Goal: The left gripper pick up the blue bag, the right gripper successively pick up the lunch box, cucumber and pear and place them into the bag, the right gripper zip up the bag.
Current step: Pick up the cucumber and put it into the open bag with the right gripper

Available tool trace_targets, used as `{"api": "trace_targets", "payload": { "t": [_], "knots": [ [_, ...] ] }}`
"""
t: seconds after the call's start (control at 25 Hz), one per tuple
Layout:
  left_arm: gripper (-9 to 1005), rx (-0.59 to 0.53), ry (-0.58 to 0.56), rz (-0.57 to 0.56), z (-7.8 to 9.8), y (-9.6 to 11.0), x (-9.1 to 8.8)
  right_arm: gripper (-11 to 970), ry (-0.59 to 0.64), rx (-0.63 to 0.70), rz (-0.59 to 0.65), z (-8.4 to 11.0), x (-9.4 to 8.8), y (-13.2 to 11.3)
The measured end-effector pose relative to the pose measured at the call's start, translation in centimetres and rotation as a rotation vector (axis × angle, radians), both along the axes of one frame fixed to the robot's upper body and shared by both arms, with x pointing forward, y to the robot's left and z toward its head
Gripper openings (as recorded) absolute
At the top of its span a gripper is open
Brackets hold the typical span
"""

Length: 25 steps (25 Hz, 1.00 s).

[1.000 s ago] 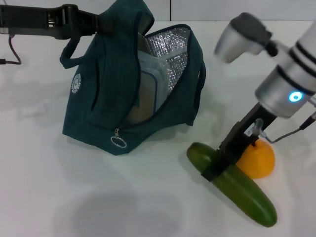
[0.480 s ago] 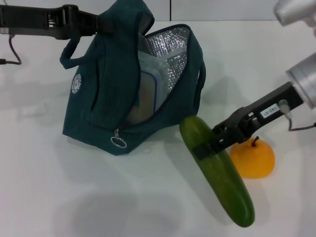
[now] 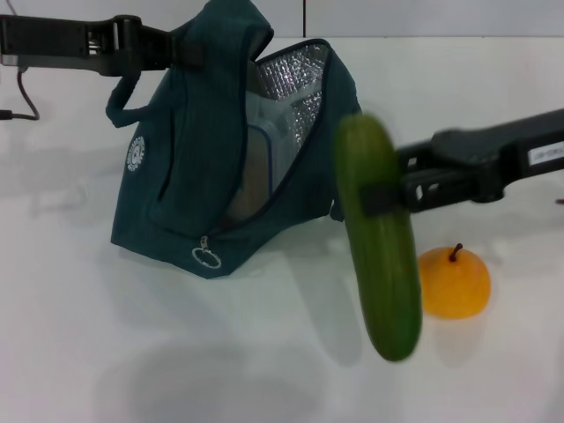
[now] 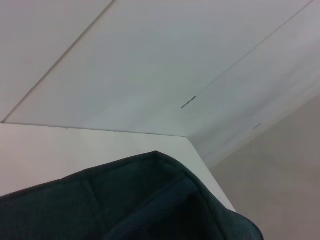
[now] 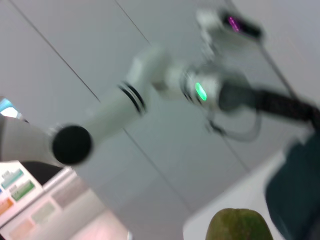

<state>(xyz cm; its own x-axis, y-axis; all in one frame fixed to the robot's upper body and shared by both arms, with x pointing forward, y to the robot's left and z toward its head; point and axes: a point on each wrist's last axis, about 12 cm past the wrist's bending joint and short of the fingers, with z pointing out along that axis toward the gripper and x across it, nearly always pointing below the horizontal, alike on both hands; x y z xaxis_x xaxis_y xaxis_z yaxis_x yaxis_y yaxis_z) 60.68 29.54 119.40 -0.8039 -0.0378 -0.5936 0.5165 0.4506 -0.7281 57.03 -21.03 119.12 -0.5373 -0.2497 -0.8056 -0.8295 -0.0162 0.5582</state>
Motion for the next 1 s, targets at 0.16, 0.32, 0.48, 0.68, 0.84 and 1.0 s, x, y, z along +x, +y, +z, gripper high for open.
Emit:
{"api": "trace_targets", "payload": {
  "t": [0.16,0.32,0.48,0.68,0.84,1.0],
  "knots": [
    [53,-0.001,0.004,0.000,-0.1,0.0,-0.1,598,-0.133,0.108,-0.018,0.1,-0.4,-0.7],
    [53,0.002,0.008,-0.002,-0.1,0.0,-0.1,598,-0.278,0.187,-0.039,0.3,-0.4,-0.7],
    [53,0.002,0.007,-0.004,-0.1,-0.1,-0.1,598,-0.428,0.285,-0.067,0.5,-0.6,-1.0],
    [54,0.004,0.007,-0.005,-0.1,-0.1,0.0,598,-0.627,0.408,-0.151,0.2,-0.6,-1.4],
    [54,0.004,0.007,-0.005,-0.1,-0.1,0.0,598,-0.749,0.432,-0.175,-0.1,-0.5,-1.2],
    [54,0.004,0.007,-0.005,-0.1,-0.1,0.0,597,-0.831,0.457,-0.216,-0.7,-0.5,-1.0]
  ]
}}
